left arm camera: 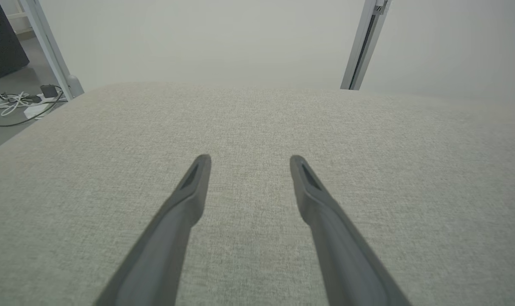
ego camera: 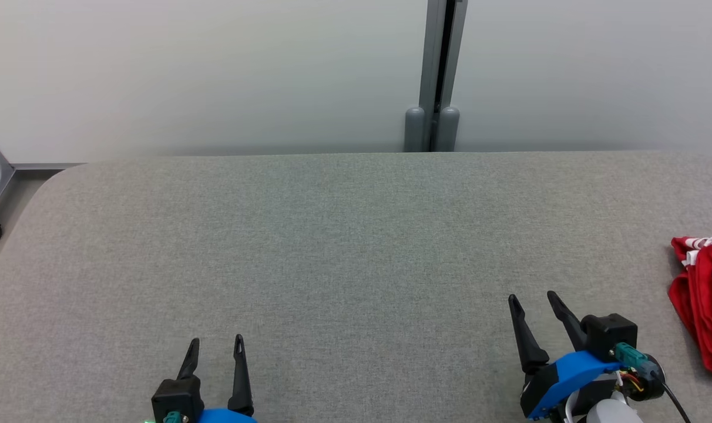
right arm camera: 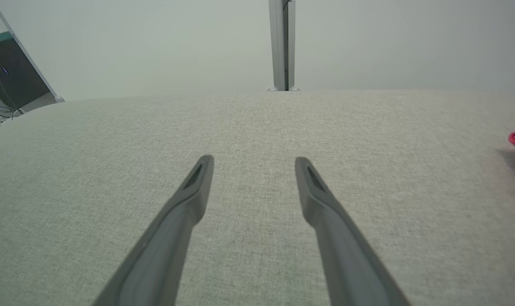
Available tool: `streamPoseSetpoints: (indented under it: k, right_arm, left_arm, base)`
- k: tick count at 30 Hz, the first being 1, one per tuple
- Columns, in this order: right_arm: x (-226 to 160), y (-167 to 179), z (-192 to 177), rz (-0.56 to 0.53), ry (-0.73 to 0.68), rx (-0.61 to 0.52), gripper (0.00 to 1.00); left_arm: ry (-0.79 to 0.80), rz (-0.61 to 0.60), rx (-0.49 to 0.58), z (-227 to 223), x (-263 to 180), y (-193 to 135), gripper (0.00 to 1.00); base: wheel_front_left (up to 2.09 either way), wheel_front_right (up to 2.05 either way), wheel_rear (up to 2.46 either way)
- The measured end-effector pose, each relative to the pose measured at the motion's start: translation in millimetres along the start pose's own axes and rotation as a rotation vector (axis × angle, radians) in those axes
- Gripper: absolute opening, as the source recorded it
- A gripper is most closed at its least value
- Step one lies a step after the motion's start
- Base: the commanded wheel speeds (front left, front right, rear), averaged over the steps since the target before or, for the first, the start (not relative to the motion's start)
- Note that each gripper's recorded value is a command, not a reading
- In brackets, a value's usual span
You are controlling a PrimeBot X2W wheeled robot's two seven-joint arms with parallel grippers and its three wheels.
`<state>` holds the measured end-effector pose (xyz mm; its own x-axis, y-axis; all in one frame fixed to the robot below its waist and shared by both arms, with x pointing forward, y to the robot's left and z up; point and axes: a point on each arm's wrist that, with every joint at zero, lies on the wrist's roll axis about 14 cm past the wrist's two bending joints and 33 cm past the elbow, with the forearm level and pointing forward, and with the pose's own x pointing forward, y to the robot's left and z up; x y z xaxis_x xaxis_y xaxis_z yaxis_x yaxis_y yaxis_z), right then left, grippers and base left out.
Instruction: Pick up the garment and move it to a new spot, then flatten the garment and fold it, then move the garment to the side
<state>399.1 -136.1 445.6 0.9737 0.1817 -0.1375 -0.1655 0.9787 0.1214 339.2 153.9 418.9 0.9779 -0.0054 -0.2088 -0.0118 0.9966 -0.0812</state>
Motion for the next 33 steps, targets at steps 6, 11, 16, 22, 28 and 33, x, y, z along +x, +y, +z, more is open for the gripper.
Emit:
streamPoseSetpoints:
  k: [6, 11, 16, 22, 28, 33]
  right_arm:
    - [1.4, 5.1, 0.3, 0.014, -0.001, 0.007, 1.0]
    - [-7.1, 2.5, -19.5, 0.002, 0.059, 0.018, 0.0]
    - [-9.3, -4.9, -22.4, -0.037, 0.076, 0.105, 0.0]
    - [-8.5, -10.2, -14.7, -0.068, 0.053, 0.22, 0.0]
    - [-8.8, -15.2, -8.3, -0.093, 0.03, 0.327, 0.0]
    - [-10.2, -18.7, -5.6, -0.11, 0.019, 0.41, 0.0]
  left_arm:
    - [-0.004, -0.001, -0.026, 0.5, -3.3, 3.4, 1.0]
    - [0.051, 0.007, -0.025, -16.9, -10.5, 5.7, 0.0]
    - [0.084, 0.031, -0.114, -22.1, -11.6, 10.4, 0.0]
    - [0.089, 0.056, -0.232, -19.1, -9.3, 16.4, 0.0]
    - [0.087, 0.077, -0.341, -14.7, -6.3, 21.4, 0.0]
    - [0.077, 0.079, -0.428, -7.7, -1.7, 22.6, 0.0]
  base:
    - [0.0, 0.0, 0.0]
    - [0.0, 0.0, 0.0]
    - [0.0, 0.0, 0.0]
    - [0.0, 0.0, 0.0]
    - [0.0, 0.0, 0.0]
    - [0.0, 0.0, 0.0]
